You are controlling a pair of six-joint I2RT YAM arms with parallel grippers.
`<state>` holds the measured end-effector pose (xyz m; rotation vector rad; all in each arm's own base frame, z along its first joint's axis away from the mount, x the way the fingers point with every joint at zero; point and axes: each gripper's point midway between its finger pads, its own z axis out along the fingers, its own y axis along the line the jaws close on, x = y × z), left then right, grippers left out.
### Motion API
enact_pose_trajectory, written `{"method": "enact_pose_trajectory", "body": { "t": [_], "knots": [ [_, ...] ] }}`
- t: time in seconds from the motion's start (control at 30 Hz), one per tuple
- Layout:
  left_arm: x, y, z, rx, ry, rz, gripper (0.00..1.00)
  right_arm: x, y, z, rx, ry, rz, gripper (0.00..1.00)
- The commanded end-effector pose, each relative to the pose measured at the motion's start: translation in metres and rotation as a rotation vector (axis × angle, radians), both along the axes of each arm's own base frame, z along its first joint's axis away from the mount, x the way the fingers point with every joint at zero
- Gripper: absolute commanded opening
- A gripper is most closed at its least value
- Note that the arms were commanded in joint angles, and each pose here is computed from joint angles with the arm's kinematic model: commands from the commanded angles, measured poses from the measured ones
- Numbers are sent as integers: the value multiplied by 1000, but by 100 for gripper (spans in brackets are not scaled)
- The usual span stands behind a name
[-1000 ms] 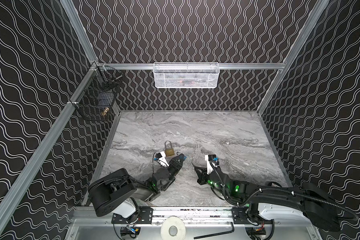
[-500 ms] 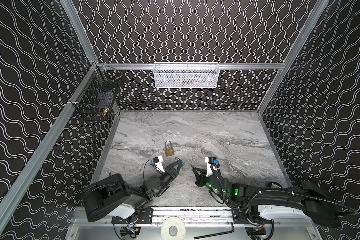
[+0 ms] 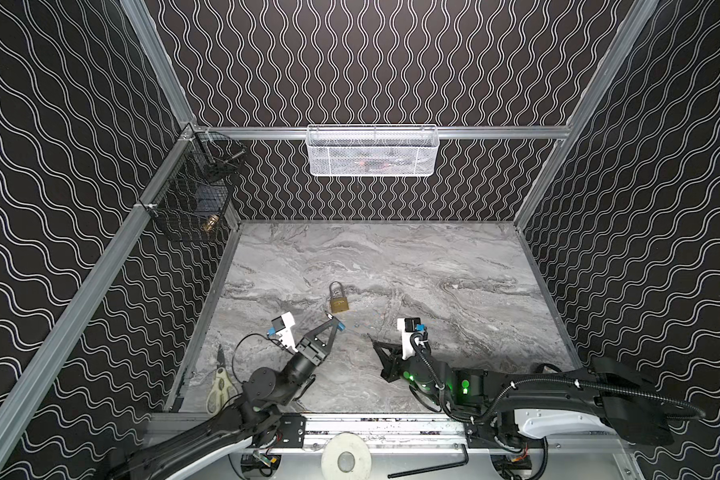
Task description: Unlock with the key
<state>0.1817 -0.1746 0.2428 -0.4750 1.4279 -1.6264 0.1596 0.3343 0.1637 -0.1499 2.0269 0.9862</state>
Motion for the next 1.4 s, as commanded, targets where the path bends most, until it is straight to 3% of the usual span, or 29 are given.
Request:
{"method": "enact_pose_trajectory", "body": {
  "t": [0.0, 0.2, 0.33, 0.53, 1.37],
  "knots": [
    [2, 3, -72, 246, 150, 22, 0, 4, 13, 16, -30, -72, 7, 0],
    [2, 10, -76, 231, 189, 42, 0, -5, 39, 25, -69, -123, 31, 0],
    [9, 20, -78, 205, 220, 111, 0, -12, 31, 13, -84, -36, -43, 0],
    [11, 30, -83, 182, 260, 156, 0, -19, 40, 14, -84, -42, -30, 0],
    [10, 27, -81, 171, 259, 137, 0, -22, 84, 4, -104, -48, 103, 0]
  ]
}}
